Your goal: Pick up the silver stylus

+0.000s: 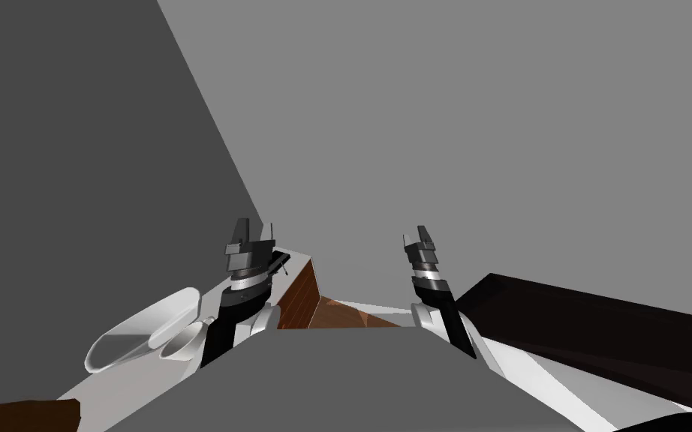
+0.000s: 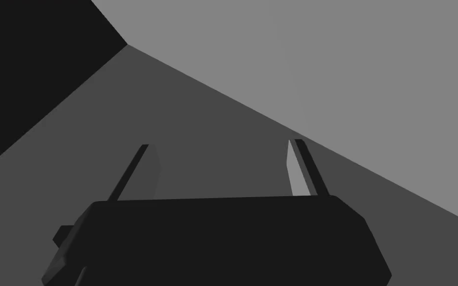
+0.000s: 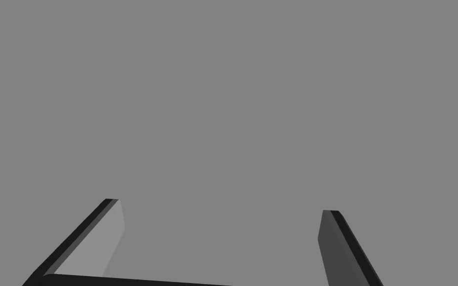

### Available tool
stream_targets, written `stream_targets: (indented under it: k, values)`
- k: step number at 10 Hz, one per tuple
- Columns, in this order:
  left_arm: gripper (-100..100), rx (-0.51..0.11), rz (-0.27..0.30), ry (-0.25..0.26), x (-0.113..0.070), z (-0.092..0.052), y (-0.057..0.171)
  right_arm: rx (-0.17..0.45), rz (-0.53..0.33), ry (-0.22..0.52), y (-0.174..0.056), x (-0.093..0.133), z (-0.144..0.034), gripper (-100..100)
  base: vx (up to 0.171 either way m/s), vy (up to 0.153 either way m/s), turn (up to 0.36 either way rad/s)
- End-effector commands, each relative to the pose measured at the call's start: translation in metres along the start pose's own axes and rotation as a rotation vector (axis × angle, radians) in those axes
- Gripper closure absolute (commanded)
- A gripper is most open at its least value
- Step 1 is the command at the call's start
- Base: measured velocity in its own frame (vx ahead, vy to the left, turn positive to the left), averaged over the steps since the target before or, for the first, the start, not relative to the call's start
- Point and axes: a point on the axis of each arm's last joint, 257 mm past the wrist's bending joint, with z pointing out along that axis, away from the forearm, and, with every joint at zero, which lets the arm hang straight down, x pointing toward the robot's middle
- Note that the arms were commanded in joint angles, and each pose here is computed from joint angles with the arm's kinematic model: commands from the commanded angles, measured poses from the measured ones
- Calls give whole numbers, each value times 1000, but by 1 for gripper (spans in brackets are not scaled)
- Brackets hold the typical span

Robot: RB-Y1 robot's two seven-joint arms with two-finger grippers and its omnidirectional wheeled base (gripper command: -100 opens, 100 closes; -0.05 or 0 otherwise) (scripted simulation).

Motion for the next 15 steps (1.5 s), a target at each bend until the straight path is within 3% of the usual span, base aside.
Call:
stream_targets:
  k: [1, 7, 10, 15]
  values:
    - [-100, -21, 14, 33, 4, -5, 10, 0, 0, 0, 0, 0, 0, 0, -6, -23, 28]
    - [-100, -131, 86, 138, 10, -37, 65, 0, 0, 0, 0, 0, 0, 0, -19, -35, 31]
    - [-100, -164, 102, 156, 9, -47, 81, 0, 0, 0, 0, 0, 0, 0, -7, -11, 13]
    - [-100, -243, 159, 210, 4, -76, 122, 0, 0, 0, 0, 0, 0, 0, -2, -2, 16]
